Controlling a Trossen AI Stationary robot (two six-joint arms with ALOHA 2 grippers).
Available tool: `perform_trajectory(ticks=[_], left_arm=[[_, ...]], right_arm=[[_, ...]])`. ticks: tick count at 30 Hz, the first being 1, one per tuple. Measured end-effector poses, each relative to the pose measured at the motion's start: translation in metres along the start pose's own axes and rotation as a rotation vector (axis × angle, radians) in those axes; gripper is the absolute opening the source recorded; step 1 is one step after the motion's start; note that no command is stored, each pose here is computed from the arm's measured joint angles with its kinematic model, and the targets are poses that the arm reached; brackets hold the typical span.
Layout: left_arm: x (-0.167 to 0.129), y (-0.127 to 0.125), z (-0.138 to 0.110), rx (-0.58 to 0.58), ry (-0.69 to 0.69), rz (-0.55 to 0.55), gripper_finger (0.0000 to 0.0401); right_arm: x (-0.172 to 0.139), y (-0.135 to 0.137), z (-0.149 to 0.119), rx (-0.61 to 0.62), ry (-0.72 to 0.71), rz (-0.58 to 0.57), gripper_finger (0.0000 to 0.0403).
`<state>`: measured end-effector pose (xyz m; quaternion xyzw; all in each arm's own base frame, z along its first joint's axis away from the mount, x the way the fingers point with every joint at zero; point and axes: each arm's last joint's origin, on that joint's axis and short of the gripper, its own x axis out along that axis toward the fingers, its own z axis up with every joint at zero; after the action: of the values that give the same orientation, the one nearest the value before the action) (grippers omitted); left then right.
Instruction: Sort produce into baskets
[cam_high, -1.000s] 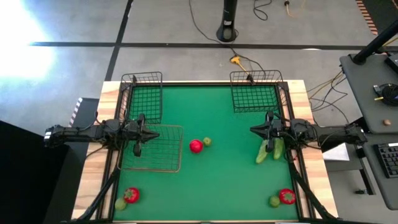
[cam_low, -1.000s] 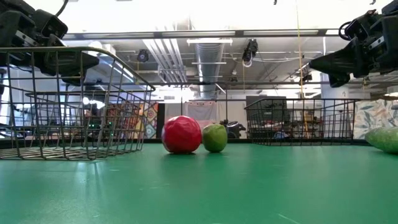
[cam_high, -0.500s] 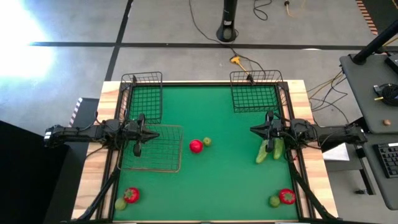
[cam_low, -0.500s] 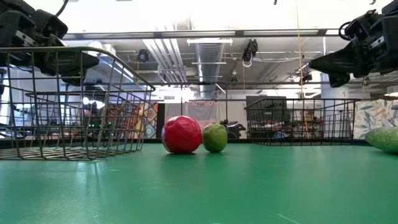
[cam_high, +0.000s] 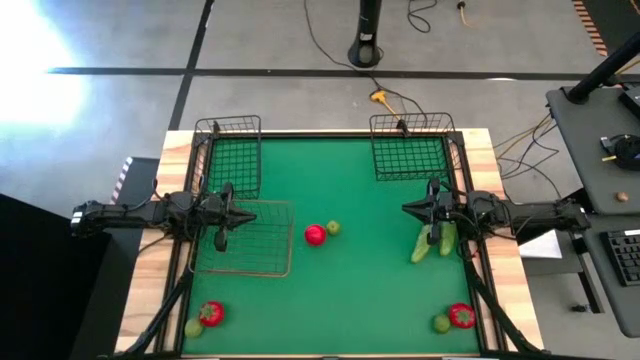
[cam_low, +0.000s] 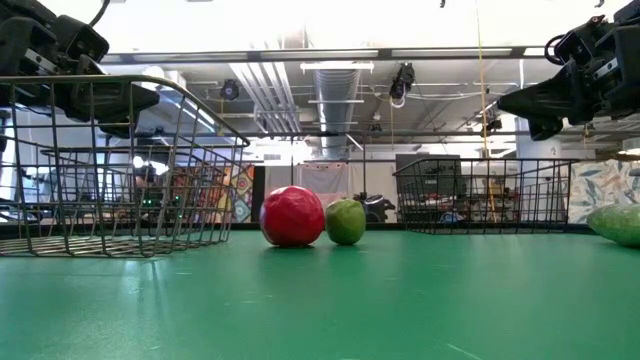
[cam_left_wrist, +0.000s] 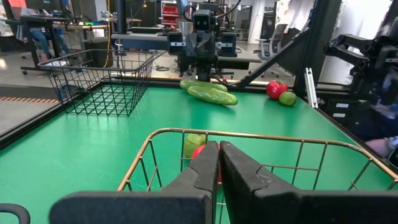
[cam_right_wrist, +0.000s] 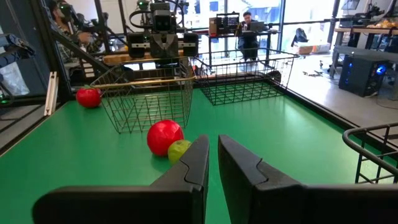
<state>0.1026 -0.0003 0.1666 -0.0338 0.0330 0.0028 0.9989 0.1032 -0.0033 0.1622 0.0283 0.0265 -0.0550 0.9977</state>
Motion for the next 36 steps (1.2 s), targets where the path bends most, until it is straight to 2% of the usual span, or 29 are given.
perform_trajectory(ticks=[27,30,33,36], left_arm=[[0.000,0.000,0.001,0.000,-0.006,0.000,0.0000],[-0.001,-0.001,0.013,-0.037,-0.137,0.001,0.0000],[-0.006,-0.002,0.035,-0.245,-0.389,-0.043,0.0000],[-0.012,-0.001,0.052,-0.189,-0.589,-0.020,0.0000]], right_arm=[[0.000,0.000,0.000,0.000,0.000,0.000,0.0029],[0.000,0.000,0.000,0.000,0.000,0.000,0.0029],[0.000,0.000,0.000,0.000,0.000,0.000,0.0029],[0.000,0.000,0.000,0.000,0.000,0.000,0.0029]])
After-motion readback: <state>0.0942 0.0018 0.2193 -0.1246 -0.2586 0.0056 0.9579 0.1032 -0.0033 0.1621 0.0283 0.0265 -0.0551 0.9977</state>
